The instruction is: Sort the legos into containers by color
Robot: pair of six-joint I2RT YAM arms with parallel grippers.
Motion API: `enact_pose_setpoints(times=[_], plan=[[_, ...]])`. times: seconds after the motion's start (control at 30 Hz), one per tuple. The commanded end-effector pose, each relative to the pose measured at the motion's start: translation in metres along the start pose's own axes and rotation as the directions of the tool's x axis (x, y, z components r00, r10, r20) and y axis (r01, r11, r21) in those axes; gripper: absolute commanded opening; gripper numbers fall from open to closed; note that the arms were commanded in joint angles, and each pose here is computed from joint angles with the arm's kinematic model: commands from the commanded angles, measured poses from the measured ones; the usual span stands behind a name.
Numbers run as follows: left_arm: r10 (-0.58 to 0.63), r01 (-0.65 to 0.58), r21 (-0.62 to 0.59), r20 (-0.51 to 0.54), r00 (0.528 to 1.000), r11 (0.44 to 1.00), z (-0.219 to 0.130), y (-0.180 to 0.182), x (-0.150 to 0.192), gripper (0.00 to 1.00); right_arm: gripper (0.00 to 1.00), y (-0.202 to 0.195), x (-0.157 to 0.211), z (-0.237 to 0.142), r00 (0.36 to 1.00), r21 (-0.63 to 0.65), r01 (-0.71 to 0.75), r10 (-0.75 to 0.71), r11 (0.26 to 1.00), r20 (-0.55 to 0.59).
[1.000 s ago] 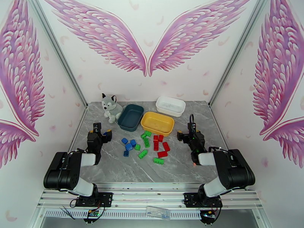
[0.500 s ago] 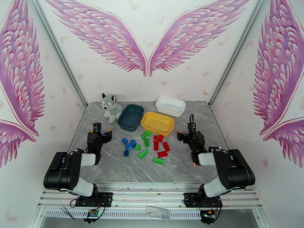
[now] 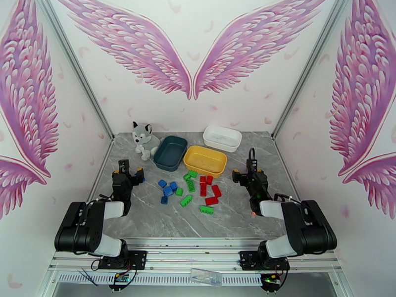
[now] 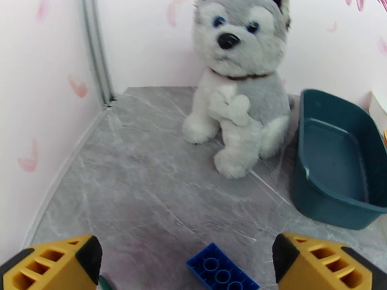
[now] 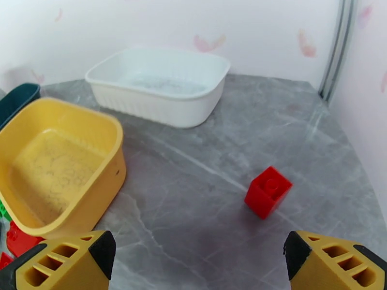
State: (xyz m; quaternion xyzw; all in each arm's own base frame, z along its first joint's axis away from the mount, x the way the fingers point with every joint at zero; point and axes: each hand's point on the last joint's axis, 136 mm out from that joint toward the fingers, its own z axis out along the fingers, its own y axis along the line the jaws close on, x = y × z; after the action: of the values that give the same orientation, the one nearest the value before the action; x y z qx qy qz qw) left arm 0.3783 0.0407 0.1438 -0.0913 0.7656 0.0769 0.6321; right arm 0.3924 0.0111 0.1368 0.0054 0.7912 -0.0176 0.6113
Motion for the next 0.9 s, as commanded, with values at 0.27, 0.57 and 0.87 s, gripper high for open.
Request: enact_pose_setpoints(times=[0.27,0.57,0.87], plan=[[-0.466,0.493,-0.028,0.284,0.838,0.870,-0.091,0.041,-0.082,0.99,0.99,-0.060,-0.057,-0.059,0.926,0.376,-0.327,0.373,0.867,-0.055],[-0.345,0.413,0.405,-0.232,0.909,0.816,-0.009,-0.120,-0.077,0.99,0.98,-0.022,-0.033,0.007,0.854,0.286,-0.204,0.314,0.936,-0.416],[-0.179,0.334,0.556,-0.315,0.932,0.761,0.001,-0.196,-0.063,0.98,0.91,-0.031,0.019,0.065,0.769,0.339,-0.071,0.268,0.938,-0.580]])
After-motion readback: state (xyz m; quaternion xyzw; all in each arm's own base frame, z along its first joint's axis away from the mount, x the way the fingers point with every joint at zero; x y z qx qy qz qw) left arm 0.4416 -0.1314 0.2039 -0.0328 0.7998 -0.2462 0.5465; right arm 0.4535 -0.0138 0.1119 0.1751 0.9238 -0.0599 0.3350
